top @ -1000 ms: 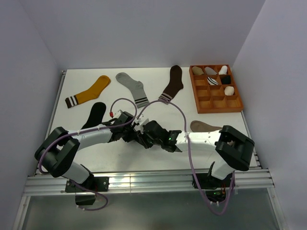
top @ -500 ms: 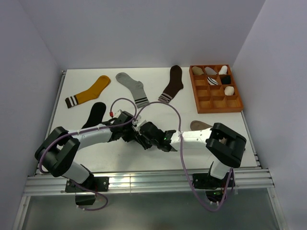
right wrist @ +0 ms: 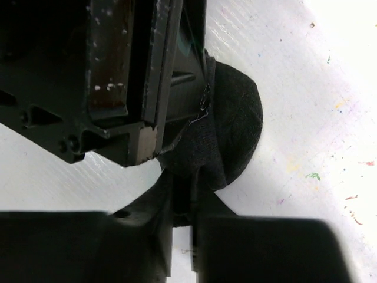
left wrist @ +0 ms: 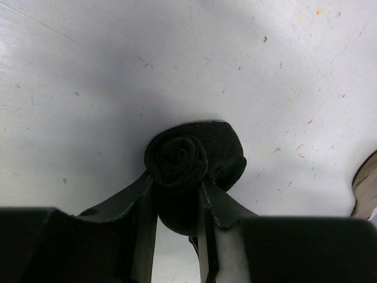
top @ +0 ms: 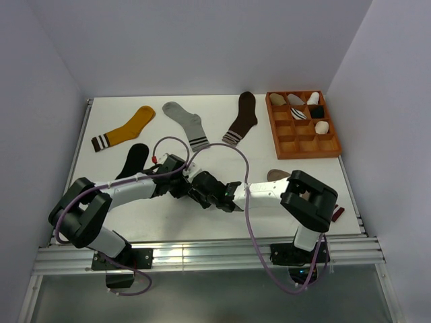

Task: Roll the socks
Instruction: Roll the sock at the center of the board.

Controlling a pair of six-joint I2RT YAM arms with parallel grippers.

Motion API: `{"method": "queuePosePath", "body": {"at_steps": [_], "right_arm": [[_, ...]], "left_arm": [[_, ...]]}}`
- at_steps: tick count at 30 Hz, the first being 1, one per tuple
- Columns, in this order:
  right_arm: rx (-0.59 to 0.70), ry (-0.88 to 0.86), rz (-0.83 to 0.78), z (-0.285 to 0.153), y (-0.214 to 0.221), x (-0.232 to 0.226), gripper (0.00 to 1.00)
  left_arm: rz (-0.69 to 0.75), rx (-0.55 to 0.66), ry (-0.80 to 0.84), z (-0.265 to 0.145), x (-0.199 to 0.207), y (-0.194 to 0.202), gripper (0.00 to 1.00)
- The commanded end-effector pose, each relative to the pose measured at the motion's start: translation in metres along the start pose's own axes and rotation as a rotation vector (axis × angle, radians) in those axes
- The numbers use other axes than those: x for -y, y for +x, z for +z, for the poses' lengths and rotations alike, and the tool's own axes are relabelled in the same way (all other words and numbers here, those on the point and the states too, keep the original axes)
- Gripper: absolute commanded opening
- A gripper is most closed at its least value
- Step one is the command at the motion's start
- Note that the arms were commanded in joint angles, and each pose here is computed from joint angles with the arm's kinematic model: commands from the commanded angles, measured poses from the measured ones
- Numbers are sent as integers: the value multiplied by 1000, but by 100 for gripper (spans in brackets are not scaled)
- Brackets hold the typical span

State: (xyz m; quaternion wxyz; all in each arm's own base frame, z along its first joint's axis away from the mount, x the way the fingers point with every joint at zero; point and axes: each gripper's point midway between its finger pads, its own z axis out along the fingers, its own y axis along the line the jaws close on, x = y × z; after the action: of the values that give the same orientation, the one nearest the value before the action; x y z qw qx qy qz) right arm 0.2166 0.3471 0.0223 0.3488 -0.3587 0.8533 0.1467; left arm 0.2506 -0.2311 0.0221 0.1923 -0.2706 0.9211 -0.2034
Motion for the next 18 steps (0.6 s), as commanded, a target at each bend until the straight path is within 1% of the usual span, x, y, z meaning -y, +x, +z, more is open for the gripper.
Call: {"method": "queuePosePath", "body": {"at_steps": [1,2,3,4,6,7,10,15,18], "right_arm": [[-182,3,-34,7,52,3,6],[-186,-2,-28,6,53,3,0],[-186,-9,-22,5,52,3,0],[-192,-18,-13,5,52,3,0],[-207,-40,3,3,54,3,0],[-210,-49,7,2,54,2,0],[-232,-67,29,0,58,4,0],[-255,-107,61,-3,59,3,0],[-259,-146,90,-3,55,1,0]], "left_arm": [[85,-41,-123,1,-33,21,34],[82,-36,-123,0,-33,20,36],[80,-32,-121,-1,-33,19,40],[78,-19,-115,-3,-31,16,48],[69,2,-112,-8,-29,12,54],[64,12,-108,-10,-28,9,60],[41,50,-90,-18,-24,-1,71],[-4,100,-87,-26,-27,-20,77],[-36,110,-85,-28,-32,-24,84]]}}
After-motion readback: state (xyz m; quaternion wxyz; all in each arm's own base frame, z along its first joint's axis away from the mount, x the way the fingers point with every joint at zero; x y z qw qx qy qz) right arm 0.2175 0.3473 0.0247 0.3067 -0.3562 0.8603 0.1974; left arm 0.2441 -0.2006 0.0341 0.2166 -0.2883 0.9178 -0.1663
